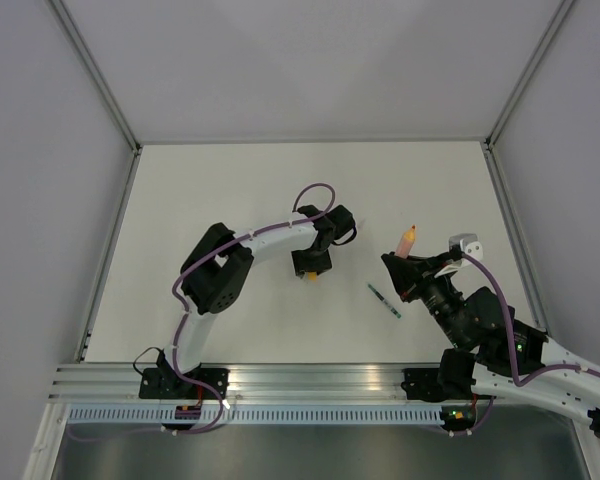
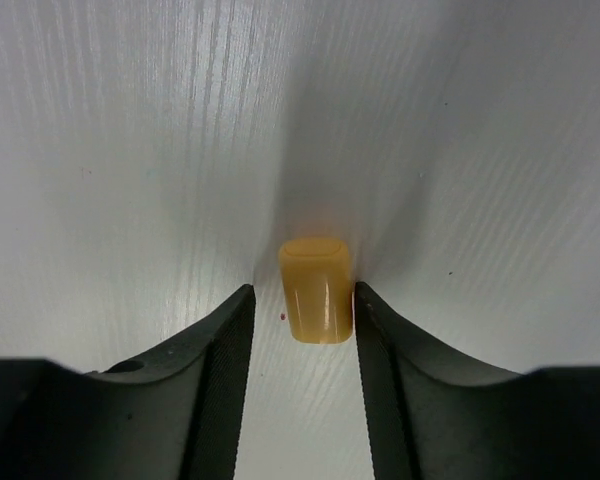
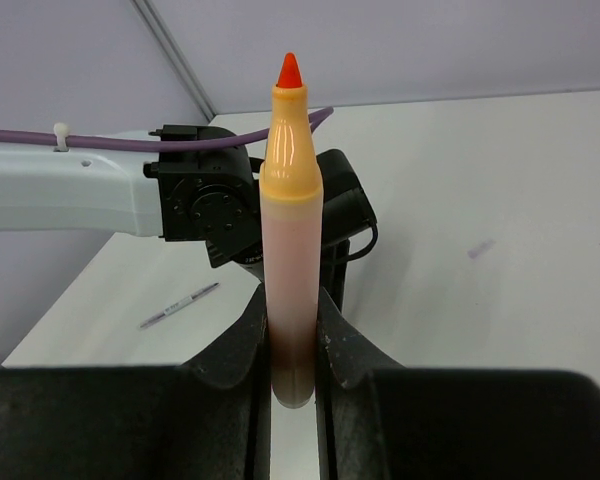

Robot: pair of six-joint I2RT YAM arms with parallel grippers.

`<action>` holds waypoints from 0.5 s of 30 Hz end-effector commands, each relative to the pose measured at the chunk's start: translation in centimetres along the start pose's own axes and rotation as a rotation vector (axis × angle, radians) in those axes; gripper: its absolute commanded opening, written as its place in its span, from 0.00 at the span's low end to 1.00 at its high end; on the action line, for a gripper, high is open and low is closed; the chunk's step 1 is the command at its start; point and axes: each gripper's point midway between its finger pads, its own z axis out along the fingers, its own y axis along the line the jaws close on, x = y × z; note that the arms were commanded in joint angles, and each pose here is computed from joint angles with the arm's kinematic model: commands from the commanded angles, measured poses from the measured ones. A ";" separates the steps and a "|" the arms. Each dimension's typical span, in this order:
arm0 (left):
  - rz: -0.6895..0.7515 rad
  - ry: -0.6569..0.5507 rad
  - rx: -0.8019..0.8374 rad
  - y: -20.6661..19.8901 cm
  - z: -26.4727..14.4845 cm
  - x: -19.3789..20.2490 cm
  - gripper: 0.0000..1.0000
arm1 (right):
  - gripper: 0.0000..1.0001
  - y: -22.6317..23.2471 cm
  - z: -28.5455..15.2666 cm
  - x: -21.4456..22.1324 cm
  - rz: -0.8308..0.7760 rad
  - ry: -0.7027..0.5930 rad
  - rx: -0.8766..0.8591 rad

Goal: Insert the pens into the pen caps

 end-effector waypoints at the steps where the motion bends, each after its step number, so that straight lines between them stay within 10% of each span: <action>1: 0.000 0.033 -0.043 0.4 0.7 0.9 0.49 | 0.00 -0.4 -0.1 -0.2 0.001 -0.013 0.018; 10: 0.011 0.032 -0.031 2.4 -0.3 1.2 0.02 | 0.00 0.7 0.6 0.8 -0.031 0.029 -0.019; 15: -0.053 -0.090 0.262 0.6 -5.3 -1.9 0.02 | 0.00 2.6 1.2 1.9 -0.067 0.074 -0.096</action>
